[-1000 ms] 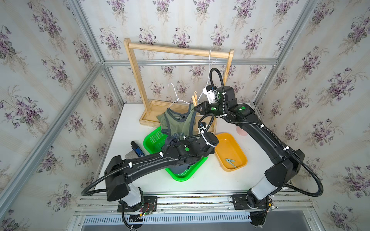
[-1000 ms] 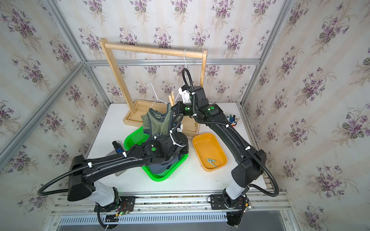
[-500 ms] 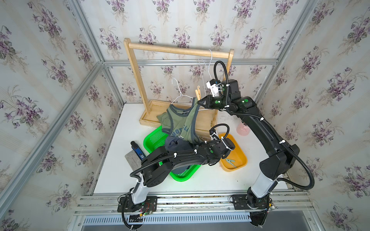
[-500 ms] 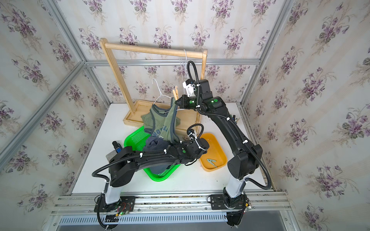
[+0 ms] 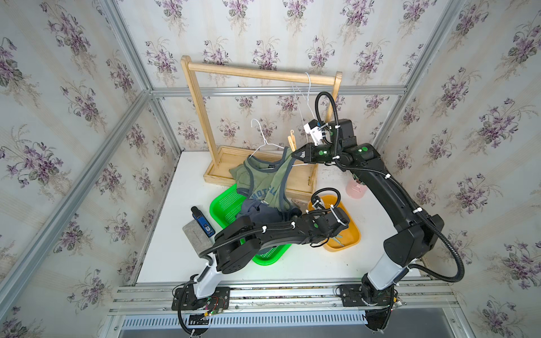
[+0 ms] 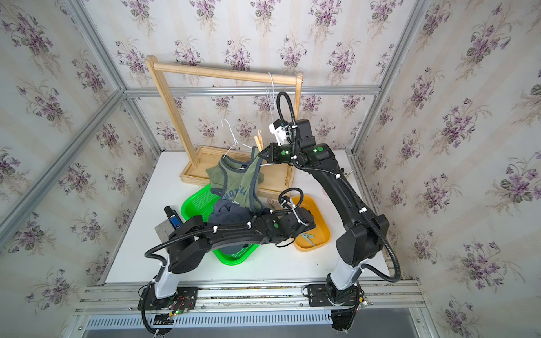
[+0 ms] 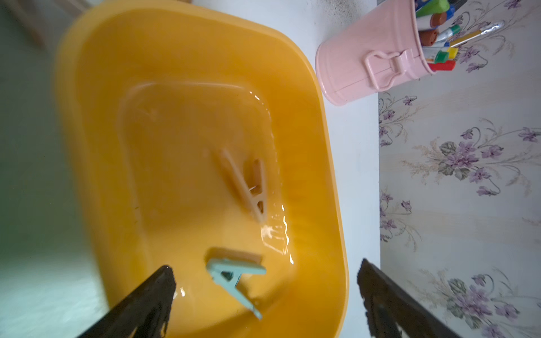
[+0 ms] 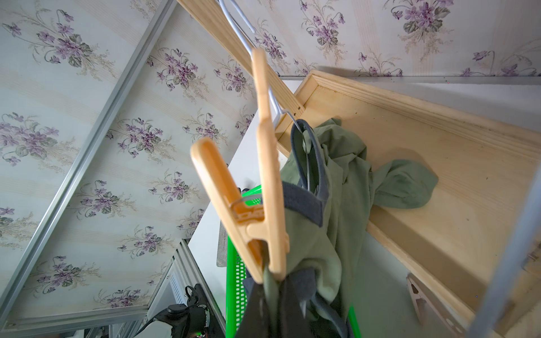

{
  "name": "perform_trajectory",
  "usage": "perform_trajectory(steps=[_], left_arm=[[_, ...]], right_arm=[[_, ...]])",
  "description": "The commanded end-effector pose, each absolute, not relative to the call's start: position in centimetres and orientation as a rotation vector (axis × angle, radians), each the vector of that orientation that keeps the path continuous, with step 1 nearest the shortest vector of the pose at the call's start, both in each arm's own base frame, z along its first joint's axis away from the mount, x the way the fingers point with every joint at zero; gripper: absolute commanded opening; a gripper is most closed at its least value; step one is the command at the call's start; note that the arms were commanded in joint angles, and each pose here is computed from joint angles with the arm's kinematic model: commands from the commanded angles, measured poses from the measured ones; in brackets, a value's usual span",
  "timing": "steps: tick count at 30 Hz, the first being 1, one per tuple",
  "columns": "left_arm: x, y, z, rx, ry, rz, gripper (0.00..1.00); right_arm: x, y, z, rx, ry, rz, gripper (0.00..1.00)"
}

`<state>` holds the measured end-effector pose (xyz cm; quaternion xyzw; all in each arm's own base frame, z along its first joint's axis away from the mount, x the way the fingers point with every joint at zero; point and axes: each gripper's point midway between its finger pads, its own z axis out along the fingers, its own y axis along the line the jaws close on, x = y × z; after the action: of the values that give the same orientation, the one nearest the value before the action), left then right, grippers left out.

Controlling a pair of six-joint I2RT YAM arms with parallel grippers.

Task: Remove the clothespins securing tank tops to the hanger
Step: Place the clothespin in the storage box.

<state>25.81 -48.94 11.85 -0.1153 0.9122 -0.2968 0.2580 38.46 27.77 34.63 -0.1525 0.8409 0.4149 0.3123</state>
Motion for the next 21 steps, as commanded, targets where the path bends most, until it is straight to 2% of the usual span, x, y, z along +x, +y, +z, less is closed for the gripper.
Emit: perform_trajectory(steps=[1, 5, 10, 14, 21], left_arm=[[23.3, -47.1, 14.6, -0.216, 2.556, -0.831, 0.99], [20.8, -44.4, 20.1, -0.064, 2.582, -0.876, 0.99], [19.4, -38.4, 29.0, 0.053, 2.487, -0.842, 0.89], [19.3, -30.2, 34.5, -0.027, 2.385, -0.758, 0.86], [20.8, -15.0, 37.2, -0.361, 2.328, -0.568, 0.85]], right_arm=[[37.8, 27.9, 36.4, -0.411, 2.142, 1.135, 0.00], [36.2, 27.7, 36.9, -0.417, 2.126, 1.145, 0.00], [33.5, 28.6, 37.7, -0.459, 2.114, 1.141, 0.00], [30.0, 31.1, 37.8, -0.530, 2.121, 1.128, 0.00], [26.3, 32.4, 38.5, -0.472, 2.067, 1.159, 0.00]])
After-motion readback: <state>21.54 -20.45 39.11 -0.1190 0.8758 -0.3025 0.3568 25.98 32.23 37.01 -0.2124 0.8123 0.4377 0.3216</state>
